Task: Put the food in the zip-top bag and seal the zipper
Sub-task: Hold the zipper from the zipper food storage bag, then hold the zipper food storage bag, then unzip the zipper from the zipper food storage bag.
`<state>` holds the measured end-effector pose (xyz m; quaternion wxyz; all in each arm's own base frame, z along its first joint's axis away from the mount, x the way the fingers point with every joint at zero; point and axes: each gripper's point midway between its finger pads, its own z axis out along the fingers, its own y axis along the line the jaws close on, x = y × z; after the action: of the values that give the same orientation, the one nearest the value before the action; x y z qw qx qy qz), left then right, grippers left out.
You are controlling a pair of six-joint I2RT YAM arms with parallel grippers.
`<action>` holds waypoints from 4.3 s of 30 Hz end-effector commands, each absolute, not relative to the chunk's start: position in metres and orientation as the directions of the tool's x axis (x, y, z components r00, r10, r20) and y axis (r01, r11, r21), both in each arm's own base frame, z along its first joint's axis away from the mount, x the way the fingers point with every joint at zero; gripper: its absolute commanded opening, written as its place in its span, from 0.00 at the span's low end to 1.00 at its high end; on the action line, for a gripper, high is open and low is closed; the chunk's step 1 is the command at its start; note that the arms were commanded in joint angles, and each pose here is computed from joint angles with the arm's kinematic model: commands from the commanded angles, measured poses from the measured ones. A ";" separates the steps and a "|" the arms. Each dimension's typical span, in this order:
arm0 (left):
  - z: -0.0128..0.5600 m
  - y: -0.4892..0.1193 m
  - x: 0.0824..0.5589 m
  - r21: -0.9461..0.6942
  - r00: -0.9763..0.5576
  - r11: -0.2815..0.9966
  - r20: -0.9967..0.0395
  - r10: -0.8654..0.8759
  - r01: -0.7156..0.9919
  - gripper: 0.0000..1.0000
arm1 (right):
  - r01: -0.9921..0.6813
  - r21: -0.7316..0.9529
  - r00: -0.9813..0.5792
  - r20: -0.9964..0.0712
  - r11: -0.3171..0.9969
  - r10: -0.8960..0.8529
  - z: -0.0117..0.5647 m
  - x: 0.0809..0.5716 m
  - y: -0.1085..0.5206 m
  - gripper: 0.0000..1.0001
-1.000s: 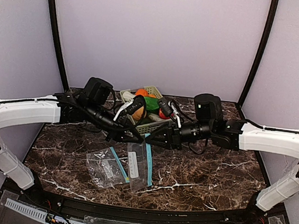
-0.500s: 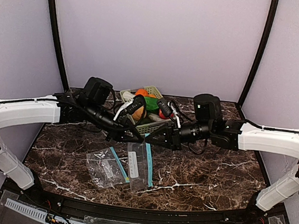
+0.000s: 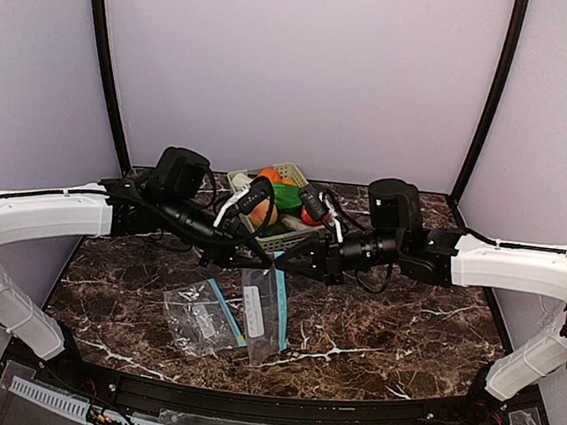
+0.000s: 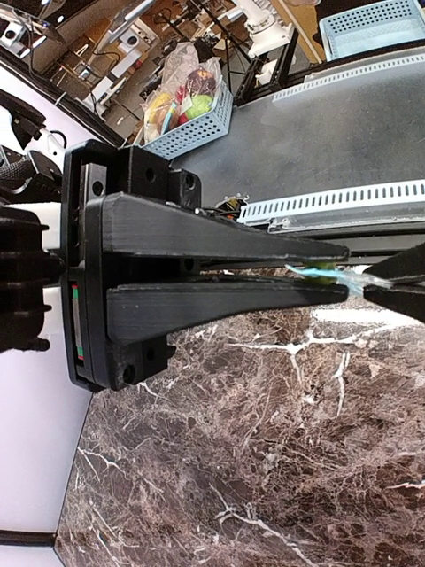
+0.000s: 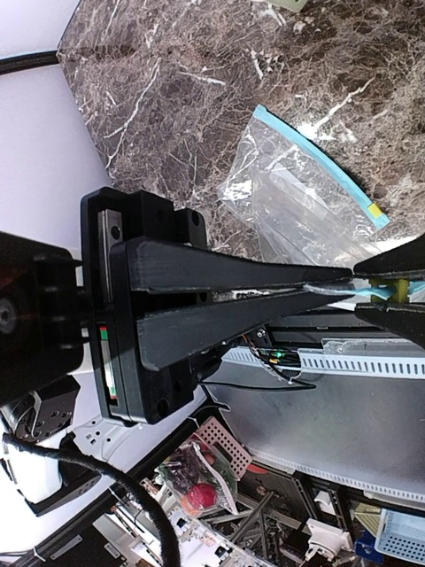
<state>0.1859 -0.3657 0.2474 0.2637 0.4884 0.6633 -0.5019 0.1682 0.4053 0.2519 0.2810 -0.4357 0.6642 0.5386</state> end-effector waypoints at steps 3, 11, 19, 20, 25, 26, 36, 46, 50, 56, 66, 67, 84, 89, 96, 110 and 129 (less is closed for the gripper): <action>0.273 -0.358 0.189 -0.398 -0.377 -0.009 -0.876 0.301 0.917 0.01 | -0.870 0.490 -0.483 -0.824 0.056 -0.296 0.237 0.168 0.404 0.01; 0.282 -0.354 0.195 -0.414 -0.394 -0.022 -0.881 0.260 0.910 0.01 | -0.866 0.496 -0.489 -0.818 0.060 -0.304 0.232 0.168 0.404 0.01; 0.270 -0.360 0.190 -0.480 -0.439 -0.068 -0.844 0.309 0.875 0.09 | -0.864 0.504 -0.481 -0.822 0.004 -0.305 0.242 0.162 0.407 0.00; 0.269 -0.361 0.188 -0.488 -0.444 -0.073 -0.838 0.317 0.870 0.12 | -0.862 0.507 -0.481 -0.820 -0.003 -0.309 0.242 0.161 0.408 0.00; 0.260 -0.366 0.182 -0.506 -0.451 -0.083 -0.823 0.347 0.859 0.24 | -0.856 0.516 -0.481 -0.817 -0.029 -0.319 0.243 0.157 0.409 0.00; 0.260 -0.367 0.182 -0.508 -0.452 -0.084 -0.820 0.350 0.857 0.25 | -0.855 0.518 -0.482 -0.815 -0.032 -0.321 0.242 0.156 0.409 0.00; 0.253 -0.371 0.182 -0.523 -0.463 -0.080 -0.807 0.367 0.848 0.24 | -0.847 0.530 -0.490 -0.804 -0.034 -0.337 0.236 0.156 0.411 0.00; 0.257 -0.372 0.174 -0.533 -0.463 -0.121 -0.809 0.363 0.837 0.01 | -0.854 0.521 -0.488 -0.808 -0.014 -0.329 0.236 0.160 0.411 0.00; 0.262 -0.371 0.174 -0.523 -0.457 -0.124 -0.819 0.347 0.843 0.01 | -0.854 0.521 -0.492 -0.805 0.002 -0.331 0.232 0.161 0.410 0.00; 0.273 -0.367 0.178 -0.467 -0.422 -0.099 -0.856 0.300 0.879 0.01 | -0.844 0.535 -0.510 -0.787 0.028 -0.348 0.219 0.161 0.408 0.00; 0.285 -0.358 0.189 -0.452 -0.422 -0.078 -0.872 0.248 0.889 0.01 | -0.838 0.545 -0.518 -0.777 0.031 -0.357 0.213 0.160 0.407 0.00; 0.287 -0.357 0.189 -0.454 -0.424 -0.080 -0.872 0.245 0.887 0.01 | -0.837 0.546 -0.519 -0.776 0.030 -0.358 0.213 0.160 0.407 0.00; 0.299 -0.346 0.200 -0.445 -0.425 -0.064 -0.883 0.199 0.893 0.01 | -0.823 0.567 -0.534 -0.755 0.030 -0.381 0.204 0.155 0.404 0.00; 0.302 -0.341 0.205 -0.438 -0.423 -0.049 -0.888 0.180 0.898 0.01 | -0.819 0.574 -0.539 -0.748 0.033 -0.387 0.201 0.154 0.403 0.00; 0.305 -0.337 0.209 -0.433 -0.421 -0.036 -0.891 0.168 0.901 0.01 | -0.812 0.583 -0.546 -0.739 0.032 -0.395 0.198 0.152 0.402 0.00; 0.312 -0.329 0.217 -0.411 -0.407 0.000 -0.903 0.139 0.912 0.01 | -0.797 0.603 -0.562 -0.716 0.039 -0.414 0.189 0.148 0.399 0.00; 0.318 -0.322 0.222 -0.397 -0.397 0.023 -0.911 0.113 0.917 0.01 | -0.781 0.620 -0.583 -0.679 0.075 -0.446 0.171 0.143 0.396 0.00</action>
<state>0.2187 -0.3327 0.2866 0.3013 0.4112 0.6480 -0.5658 0.1591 0.4060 0.2072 0.2232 -0.4354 0.6814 0.5443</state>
